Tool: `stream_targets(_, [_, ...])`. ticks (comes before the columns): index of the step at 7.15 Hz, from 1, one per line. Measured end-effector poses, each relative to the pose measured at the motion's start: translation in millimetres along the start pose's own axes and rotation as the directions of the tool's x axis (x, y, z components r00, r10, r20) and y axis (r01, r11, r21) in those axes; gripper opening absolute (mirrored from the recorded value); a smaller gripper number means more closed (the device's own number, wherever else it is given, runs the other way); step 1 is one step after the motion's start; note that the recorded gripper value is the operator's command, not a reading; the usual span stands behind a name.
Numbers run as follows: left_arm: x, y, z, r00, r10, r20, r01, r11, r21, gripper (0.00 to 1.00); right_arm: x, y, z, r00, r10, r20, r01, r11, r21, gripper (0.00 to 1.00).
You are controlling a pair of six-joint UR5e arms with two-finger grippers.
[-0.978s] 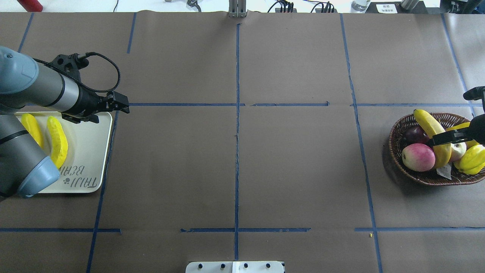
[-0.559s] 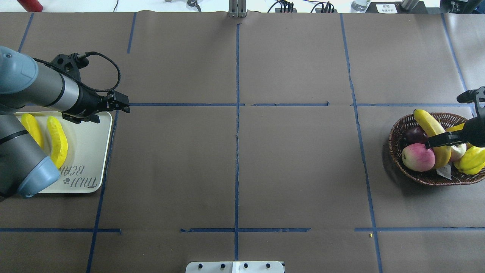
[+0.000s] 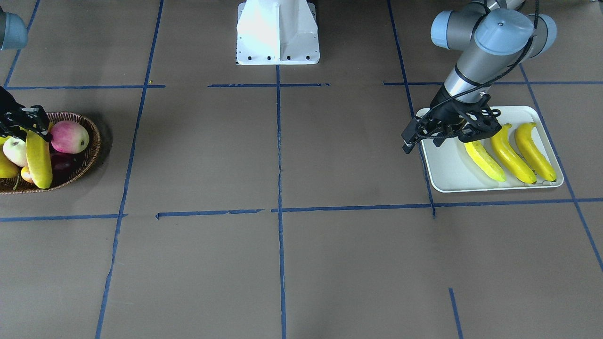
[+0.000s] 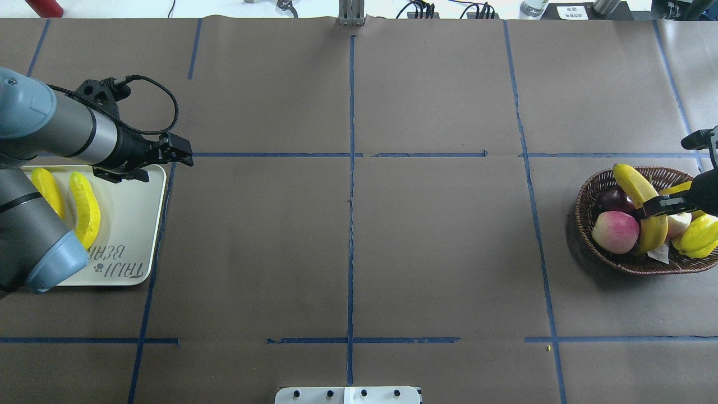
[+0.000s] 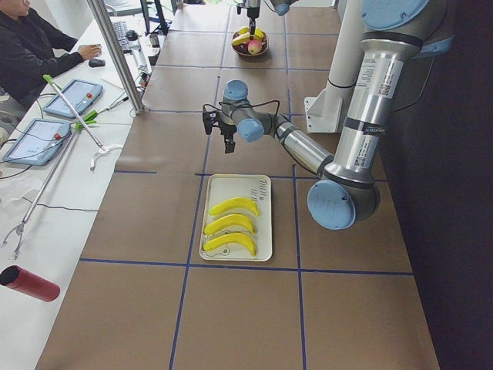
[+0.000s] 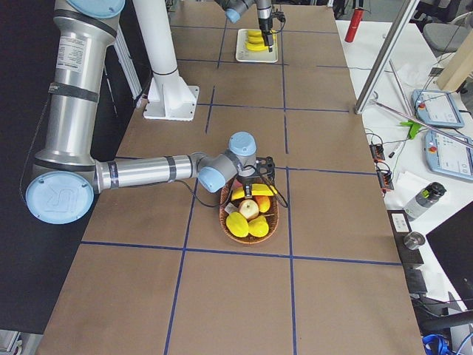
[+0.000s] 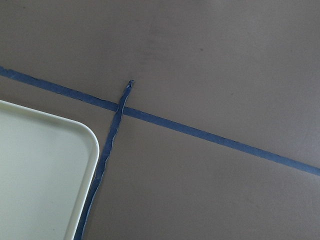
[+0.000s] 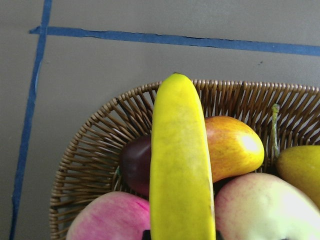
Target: Transfer all bananas from basket to plate
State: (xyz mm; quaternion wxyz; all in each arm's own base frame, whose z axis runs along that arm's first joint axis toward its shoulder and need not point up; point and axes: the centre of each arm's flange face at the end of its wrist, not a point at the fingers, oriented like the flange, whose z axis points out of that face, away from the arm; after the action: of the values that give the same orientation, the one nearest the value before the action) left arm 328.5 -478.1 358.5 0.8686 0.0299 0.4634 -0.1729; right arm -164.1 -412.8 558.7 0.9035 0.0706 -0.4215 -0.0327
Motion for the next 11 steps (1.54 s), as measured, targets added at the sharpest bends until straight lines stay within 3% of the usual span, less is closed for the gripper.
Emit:
stream_targets(3, [1,1,-2,1.0,-0.012,-0.006,0.012,1.0,0.001,0.95,-10,-1,-46,0.998,-0.008,0.061,0.005,0.999,0.053,0.01])
stream_targets(5, [3,2,-5,1.0,-0.014,-0.014,0.014,1.0,0.001,0.95,-44,-6,-84,0.986,-0.045,0.163,0.033,0.997,0.076,0.02])
stream_targets(7, [28,8,-17,0.998,-0.029,-0.063,0.029,1.0,-0.003,0.96,-118,-46,-103,0.959,-0.013,0.284,-0.01,0.997,0.081,0.02])
stream_targets(9, [80,25,-33,0.978,-0.089,-0.189,0.085,0.996,-0.031,0.95,-235,-71,-104,0.919,0.051,0.392,-0.078,0.996,0.053,0.02])
stream_targets(11, [119,53,-54,0.908,-0.164,-0.384,0.133,0.985,-0.106,0.95,-330,-62,-92,0.884,0.069,0.462,-0.122,0.989,0.084,0.02])
